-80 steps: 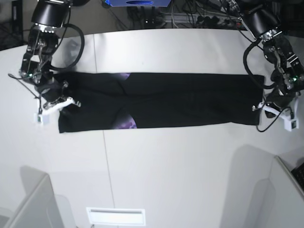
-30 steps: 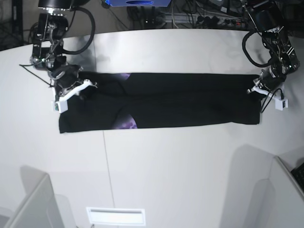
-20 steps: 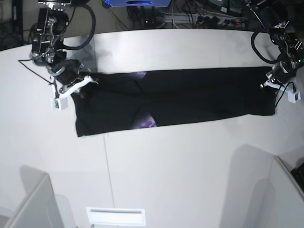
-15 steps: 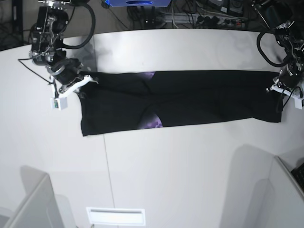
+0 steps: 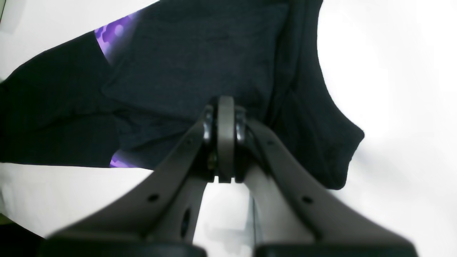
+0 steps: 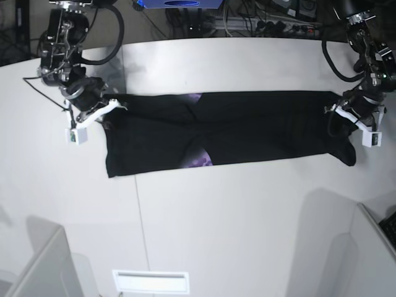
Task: Fold the T-shirt properly
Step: 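Grasp both ends of the folded strip with the grippers, then fold the strip's end held by the left gripper toward the right gripper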
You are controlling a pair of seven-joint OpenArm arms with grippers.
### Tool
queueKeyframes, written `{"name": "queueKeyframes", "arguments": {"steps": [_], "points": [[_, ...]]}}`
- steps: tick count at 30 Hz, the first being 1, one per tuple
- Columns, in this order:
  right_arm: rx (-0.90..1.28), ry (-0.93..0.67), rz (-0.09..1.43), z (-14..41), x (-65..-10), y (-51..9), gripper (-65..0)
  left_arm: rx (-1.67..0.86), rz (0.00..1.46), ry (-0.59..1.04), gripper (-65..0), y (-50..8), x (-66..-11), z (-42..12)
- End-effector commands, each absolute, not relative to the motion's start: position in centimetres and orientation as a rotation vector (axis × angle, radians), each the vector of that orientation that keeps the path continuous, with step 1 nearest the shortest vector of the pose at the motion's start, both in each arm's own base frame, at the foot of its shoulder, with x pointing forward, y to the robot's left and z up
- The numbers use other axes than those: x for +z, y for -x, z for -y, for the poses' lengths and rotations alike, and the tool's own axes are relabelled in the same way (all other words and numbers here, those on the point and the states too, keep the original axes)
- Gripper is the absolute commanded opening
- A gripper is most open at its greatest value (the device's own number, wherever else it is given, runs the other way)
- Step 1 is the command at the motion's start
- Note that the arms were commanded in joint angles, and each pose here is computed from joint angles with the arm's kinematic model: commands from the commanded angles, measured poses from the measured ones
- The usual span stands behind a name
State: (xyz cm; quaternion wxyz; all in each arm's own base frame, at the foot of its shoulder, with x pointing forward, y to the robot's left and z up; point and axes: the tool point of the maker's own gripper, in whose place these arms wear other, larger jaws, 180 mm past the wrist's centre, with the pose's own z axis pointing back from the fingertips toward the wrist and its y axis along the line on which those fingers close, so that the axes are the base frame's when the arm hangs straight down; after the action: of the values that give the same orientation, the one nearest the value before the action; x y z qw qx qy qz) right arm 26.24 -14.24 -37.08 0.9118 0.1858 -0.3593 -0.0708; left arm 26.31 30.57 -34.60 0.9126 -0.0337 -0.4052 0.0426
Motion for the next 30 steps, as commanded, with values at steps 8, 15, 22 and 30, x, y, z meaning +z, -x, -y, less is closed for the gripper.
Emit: {"name": "queueKeyframes", "arguments": {"steps": [8,15,22,30], "points": [[-0.141,-0.384,0.791,14.6,-35.9,-27.1,-65.0,0.022,0.884,0.145,-65.0,-27.6,-33.7,-26.2],[-0.142,-0.384,0.788,14.6,-36.0,-27.1,-65.0,0.034,0.84,0.222,-65.0,-28.1,-35.3,-22.2],[-0.144,-0.383,0.787,14.6,-36.0,-27.0,-65.0,0.005,0.818,0.307,-65.0,-28.5,-36.1,-17.8],[-0.144,-0.383,0.787,14.6,-36.0,-27.0,-65.0,-0.002,0.787,0.37,-65.0,-28.9,-36.6,-14.0]]}}
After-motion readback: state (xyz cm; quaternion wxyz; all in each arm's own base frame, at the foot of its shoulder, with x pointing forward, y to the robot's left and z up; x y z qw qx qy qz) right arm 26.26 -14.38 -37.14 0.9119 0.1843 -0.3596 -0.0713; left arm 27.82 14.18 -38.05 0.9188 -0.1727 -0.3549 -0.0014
